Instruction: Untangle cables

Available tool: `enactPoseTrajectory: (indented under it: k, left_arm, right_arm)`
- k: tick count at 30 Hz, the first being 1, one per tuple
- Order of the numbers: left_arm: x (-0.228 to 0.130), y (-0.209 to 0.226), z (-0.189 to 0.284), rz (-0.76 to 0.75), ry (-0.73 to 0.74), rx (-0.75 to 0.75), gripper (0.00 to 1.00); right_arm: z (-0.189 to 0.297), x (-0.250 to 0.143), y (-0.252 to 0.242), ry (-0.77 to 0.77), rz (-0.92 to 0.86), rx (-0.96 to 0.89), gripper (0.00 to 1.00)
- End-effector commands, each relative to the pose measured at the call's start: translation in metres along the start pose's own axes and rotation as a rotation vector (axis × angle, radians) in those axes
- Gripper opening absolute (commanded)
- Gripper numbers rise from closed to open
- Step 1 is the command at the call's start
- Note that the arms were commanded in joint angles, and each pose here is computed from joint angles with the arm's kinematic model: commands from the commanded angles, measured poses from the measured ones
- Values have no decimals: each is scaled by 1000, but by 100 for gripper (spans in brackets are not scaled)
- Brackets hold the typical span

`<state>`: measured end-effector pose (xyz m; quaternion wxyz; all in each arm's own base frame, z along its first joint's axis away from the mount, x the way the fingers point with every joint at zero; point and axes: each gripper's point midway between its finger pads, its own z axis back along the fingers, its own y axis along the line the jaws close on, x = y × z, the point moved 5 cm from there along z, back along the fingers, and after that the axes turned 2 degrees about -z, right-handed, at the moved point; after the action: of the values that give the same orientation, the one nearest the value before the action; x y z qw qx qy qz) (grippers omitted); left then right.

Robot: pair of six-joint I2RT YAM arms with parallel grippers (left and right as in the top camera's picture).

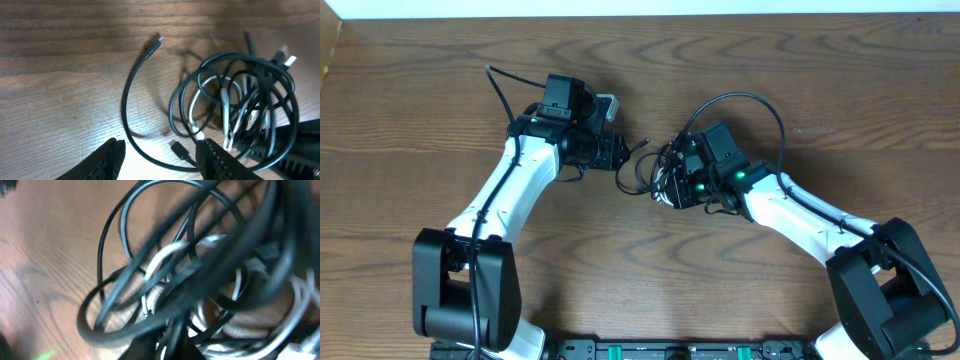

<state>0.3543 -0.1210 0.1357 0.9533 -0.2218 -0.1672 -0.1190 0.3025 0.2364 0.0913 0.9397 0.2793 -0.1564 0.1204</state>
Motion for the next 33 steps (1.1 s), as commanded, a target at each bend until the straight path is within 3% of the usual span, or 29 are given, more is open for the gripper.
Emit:
enactPoseTrajectory:
  k: [1,8,10,12,16,23,29,33]
  left_arm:
    - [-6,1,-5,14,24,-14,50]
    - [7,-46,21,-45,-62,-336,51]
    - [12,-59,31,-56,-93,-419,51]
    - [17,-67,42,-55,-126,-463,51]
    - [29,-71,55,-34,-189,-456,51]
    - [24,-68,43,47,-153,-347,51]
    - [18,-51,30,68,-141,-123,51]
    - [19,-47,22,73,-136,-109,56]
  right_arm:
    - [11,7,-3,-15,7,49,1]
    - [75,11,10,-57,330,695,1]
    - [90,10,6,-113,403,796,1]
    - [95,10,-3,-155,457,785,1]
    - [100,11,-8,-194,499,794,1]
    - [105,6,-3,-222,550,853,1]
    - [107,2,-2,-235,581,869,1]
    - [109,2,1,-244,581,897,1]
